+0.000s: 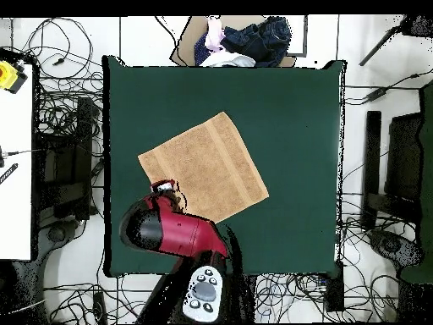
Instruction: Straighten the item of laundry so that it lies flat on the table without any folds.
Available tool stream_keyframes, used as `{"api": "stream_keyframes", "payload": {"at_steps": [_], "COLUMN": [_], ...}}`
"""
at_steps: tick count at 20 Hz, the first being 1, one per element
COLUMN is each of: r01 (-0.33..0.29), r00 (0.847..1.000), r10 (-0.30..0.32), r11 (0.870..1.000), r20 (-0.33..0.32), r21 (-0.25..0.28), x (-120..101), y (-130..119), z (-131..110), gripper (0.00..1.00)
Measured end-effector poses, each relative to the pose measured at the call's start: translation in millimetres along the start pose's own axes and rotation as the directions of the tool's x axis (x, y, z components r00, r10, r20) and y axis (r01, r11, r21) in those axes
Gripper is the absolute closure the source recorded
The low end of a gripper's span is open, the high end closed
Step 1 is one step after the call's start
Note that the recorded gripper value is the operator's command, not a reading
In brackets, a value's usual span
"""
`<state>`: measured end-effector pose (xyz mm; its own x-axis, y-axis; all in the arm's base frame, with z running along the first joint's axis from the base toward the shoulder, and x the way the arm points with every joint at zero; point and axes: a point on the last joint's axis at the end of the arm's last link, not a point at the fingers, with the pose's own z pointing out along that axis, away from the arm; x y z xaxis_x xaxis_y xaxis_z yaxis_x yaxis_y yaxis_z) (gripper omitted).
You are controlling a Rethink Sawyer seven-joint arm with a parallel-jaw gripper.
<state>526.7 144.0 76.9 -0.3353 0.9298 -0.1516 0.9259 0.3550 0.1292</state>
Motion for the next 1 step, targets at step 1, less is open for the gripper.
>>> {"api": "stream_keyframes", "payload": {"at_steps": [1], "r01": [-0.006], "r00": [1.0], "r10": [0.006], "r11": [1.0], "r20": [0.009], "r21": [-0.005], "x": [-6.7], "y": [3.2], "z": [-4.3], "gripper": [0.0]}}
